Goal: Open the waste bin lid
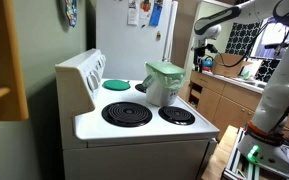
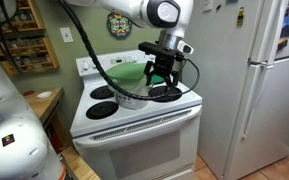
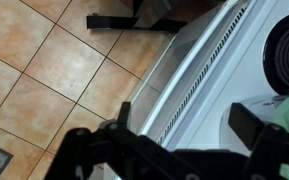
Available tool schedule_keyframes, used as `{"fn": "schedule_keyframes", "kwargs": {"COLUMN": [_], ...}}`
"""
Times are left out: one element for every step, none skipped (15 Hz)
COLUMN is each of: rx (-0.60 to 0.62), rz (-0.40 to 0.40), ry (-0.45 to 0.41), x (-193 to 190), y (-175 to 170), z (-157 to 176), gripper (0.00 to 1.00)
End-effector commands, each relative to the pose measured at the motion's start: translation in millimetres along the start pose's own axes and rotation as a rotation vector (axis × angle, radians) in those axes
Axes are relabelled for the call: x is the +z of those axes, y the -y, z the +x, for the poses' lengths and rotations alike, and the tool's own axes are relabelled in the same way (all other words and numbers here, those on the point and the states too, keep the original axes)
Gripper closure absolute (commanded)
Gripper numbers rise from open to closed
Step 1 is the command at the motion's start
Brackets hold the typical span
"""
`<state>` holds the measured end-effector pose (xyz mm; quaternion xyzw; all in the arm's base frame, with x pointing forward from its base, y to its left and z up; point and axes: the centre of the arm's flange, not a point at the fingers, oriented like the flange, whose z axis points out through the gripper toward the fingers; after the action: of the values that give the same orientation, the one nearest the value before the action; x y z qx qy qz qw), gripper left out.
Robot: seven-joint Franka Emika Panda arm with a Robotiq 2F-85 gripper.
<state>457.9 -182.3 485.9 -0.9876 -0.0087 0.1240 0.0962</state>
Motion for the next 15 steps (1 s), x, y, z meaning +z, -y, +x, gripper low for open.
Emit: {"fn": "schedule_keyframes", "kwargs": {"rx": [0.000,0.000,0.000,0.000,0.000,0.000,0.000,0.000,0.000,0.000,0.000,0.000,0.000,-0.021,-0.036], "rz": [0.000,0.000,0.000,0.000,0.000,0.000,0.000,0.000,0.000,0.000,0.000,0.000,0.000,-0.008,-0.015], "ry": [0.000,0.000,0.000,0.000,0.000,0.000,0.000,0.000,0.000,0.000,0.000,0.000,0.000,0.005,0.008], "x": [0,0,0,0,0,0,0,0,0,0,0,0,0,-2,-4], "y": [0,0,0,0,0,0,0,0,0,0,0,0,0,14,25], "z": [0,0,0,0,0,0,0,0,0,0,0,0,0,-3,-4], "gripper": [0.00,0.00,0.00,0.00,0.00,0.00,0.00,0.00,0.00,0.00,0.00,0.00,0.00,0.00,0.00]}}
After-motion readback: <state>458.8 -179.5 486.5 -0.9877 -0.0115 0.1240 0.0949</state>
